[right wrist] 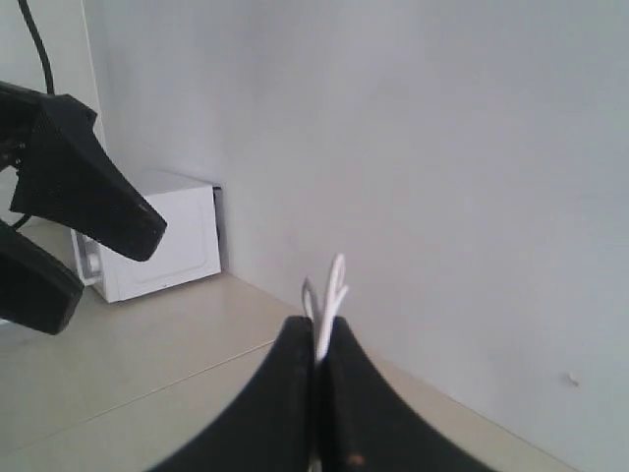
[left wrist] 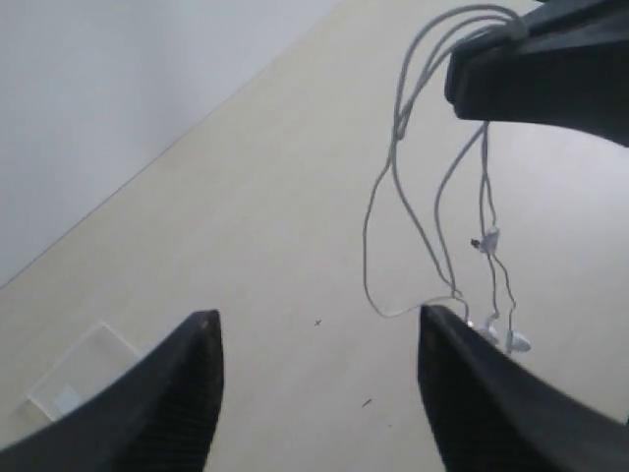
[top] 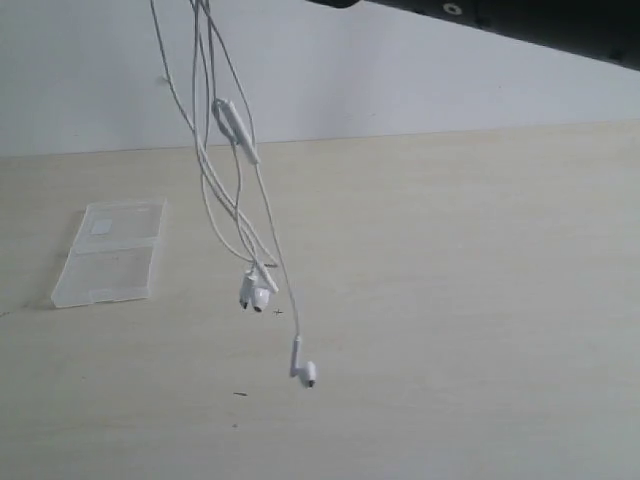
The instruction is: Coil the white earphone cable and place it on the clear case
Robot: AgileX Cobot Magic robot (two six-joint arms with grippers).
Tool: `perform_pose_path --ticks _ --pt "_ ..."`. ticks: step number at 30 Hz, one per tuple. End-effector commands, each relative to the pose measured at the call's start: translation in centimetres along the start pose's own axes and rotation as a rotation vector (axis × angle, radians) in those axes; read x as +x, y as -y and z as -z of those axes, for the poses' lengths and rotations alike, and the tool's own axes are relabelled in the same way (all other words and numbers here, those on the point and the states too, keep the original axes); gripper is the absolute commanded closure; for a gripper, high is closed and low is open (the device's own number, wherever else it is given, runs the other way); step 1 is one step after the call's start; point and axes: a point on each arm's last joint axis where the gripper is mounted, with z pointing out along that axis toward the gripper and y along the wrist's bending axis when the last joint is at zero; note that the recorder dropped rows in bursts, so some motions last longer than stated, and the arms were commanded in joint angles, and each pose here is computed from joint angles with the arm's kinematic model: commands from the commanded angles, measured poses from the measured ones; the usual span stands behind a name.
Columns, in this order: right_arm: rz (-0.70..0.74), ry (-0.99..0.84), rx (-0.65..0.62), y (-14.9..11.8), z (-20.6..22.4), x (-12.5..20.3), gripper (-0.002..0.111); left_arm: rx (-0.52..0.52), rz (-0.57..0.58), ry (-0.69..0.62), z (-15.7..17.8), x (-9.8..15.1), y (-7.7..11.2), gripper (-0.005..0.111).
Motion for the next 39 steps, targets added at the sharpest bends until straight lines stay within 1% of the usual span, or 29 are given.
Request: perform_pose_path --ticks 1,5,7,10,11,13,14,15,18,19,20,21,23,24,26,28,29,32,35,36,39 --pt "-0.005 0.058 -0.014 -0.3 0.6 -1.3 0.108 0.05 -0.003 0.023 -0.2 0.1 0.5 0.049" --pt "-0.001 0.074 -0.014 -0.3 1.0 -1.9 0.108 0.062 -0.001 -0.007 -0.6 1.4 0.8 0.048" --pt "-0.001 0.08 -0.016 -0.3 1.1 -2.0 0.108 0.05 -0.004 0.02 -0.8 2.0 0.9 0.045" --pt "-0.001 0.036 0.0 -0.2 1.1 -1.6 0.108 0.059 -0.015 0.05 -0.8 2.8 1.4 0.043" --pt "0.002 -0.003 0.011 -0.1 1.1 -1.2 0.108 0.069 -0.031 0.046 -0.8 3.6 1.9 0.043" --pt "-0.004 -0.022 0.008 -0.4 1.1 -1.1 0.108 0.073 -0.061 0.055 -1.1 4.8 2.2 0.043" --pt "-0.004 -0.03 -0.002 -0.7 1.1 -1.0 0.108 0.06 -0.047 0.082 -1.3 5.2 2.3 0.043" --pt "0.016 -0.04 -0.023 -1.2 1.1 -0.8 0.108 0.059 -0.051 0.123 -1.9 5.9 2.4 0.043" --pt "0.017 -0.046 -0.052 -2.1 1.1 -0.8 0.108 0.05 -0.028 0.147 -3.5 7.2 2.2 0.043" --pt "0.02 -0.051 -0.064 -2.4 1.1 -0.7 0.108 0.024 -0.004 0.17 -4.4 7.8 1.8 0.043" --pt "0.02 -0.056 -0.061 -2.4 1.1 -0.6 0.108 0.024 0.006 0.192 -4.9 8.2 1.8 0.043" --pt "0.02 -0.059 -0.059 -2.3 1.1 -0.6 0.108 0.026 0.018 0.206 -5.3 8.4 1.7 0.043" --pt "0.031 -0.077 -0.053 -2.3 1.2 -0.5 0.108 0.022 -0.013 0.199 -5.7 8.9 1.7 0.043" --pt "0.038 -0.084 -0.051 -2.3 1.2 -0.4 0.108 -0.002 -0.045 0.188 -5.7 9.0 1.5 0.043" --pt "0.055 -0.085 -0.052 -2.3 1.2 -0.4 0.108 -0.02 -0.066 0.18 -5.7 9.1 1.4 0.043" --pt "0.055 -0.09 -0.05 -2.2 1.2 -0.3 0.108 -0.027 -0.059 0.189 -5.7 9.0 1.3 0.043" --pt "0.055 -0.09 -0.05 -2.2 1.2 -0.3 0.108 -0.021 -0.036 0.191 -5.7 9.0 1.4 0.043" --pt "0.055 -0.082 -0.053 -2.3 1.1 -0.4 0.108 0.007 0.0 0.188 -5.9 9.2 1.5 0.034" --pt "0.05 -0.058 -0.062 -2.3 1.0 -0.5 0.108 0.034 0.0 0.176 -6.1 9.3 1.7 0.02" --pt "0.044 -0.046 -0.065 -2.4 1.0 -0.7 0.108 0.041 0.008 0.18 -6.1 9.3 1.8 0.018" --pt "0.043 -0.031 -0.073 -2.5 0.9 -0.7 0.108 0.057 0.004 0.198 -6.1 9.1 1.9 0.017"
